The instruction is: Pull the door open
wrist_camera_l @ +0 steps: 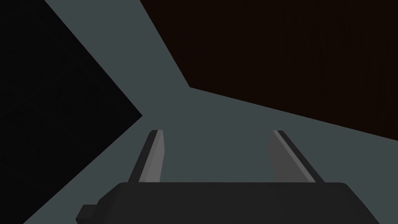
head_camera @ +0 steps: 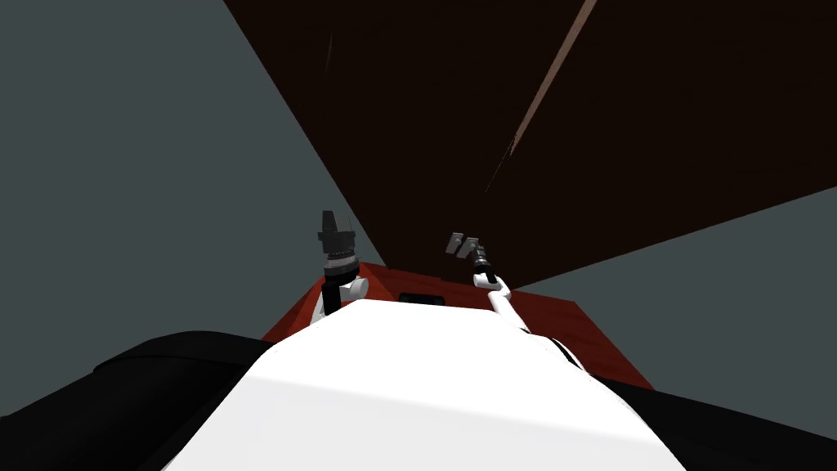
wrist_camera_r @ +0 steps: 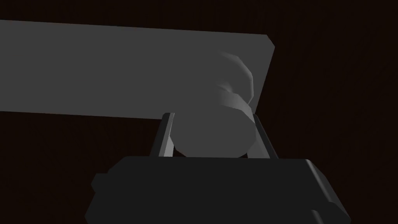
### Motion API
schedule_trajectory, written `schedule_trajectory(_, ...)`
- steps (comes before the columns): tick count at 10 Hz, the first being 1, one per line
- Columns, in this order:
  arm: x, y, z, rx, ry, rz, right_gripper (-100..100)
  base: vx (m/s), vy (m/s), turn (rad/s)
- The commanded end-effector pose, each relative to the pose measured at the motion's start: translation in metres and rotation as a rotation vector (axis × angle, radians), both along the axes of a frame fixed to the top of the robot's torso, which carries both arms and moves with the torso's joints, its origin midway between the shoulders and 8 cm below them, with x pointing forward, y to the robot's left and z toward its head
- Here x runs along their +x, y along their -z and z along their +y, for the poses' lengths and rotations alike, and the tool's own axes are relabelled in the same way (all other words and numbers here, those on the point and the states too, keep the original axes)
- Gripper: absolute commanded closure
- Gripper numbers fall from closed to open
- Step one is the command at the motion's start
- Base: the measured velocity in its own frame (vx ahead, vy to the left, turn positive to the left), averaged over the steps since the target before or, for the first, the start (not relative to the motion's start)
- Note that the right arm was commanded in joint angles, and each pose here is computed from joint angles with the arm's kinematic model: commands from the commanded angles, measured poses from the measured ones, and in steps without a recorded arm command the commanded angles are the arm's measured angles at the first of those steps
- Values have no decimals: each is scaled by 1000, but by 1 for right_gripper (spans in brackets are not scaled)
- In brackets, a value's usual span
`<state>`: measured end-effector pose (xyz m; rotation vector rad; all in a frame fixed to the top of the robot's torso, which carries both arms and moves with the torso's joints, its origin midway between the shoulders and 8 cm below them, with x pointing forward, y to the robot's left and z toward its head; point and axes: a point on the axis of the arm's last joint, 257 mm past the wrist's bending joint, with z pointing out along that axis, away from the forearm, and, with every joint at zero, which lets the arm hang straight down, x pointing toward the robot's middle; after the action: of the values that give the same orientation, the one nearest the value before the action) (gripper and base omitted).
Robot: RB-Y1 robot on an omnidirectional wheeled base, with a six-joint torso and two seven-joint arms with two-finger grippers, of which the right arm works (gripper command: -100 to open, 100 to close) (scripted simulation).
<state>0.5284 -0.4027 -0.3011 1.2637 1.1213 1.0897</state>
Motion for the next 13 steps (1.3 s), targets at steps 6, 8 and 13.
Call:
schedule_trajectory(6,-8,1,3,3,-23,9,-100,-195,-39,3)
schedule_trajectory(8,-5,-3,20,13,-56,-3,-100,-200,53,92)
schedule_trajectory(13,-20,13,-14,-3,0,33,-100,-32,-50,-68)
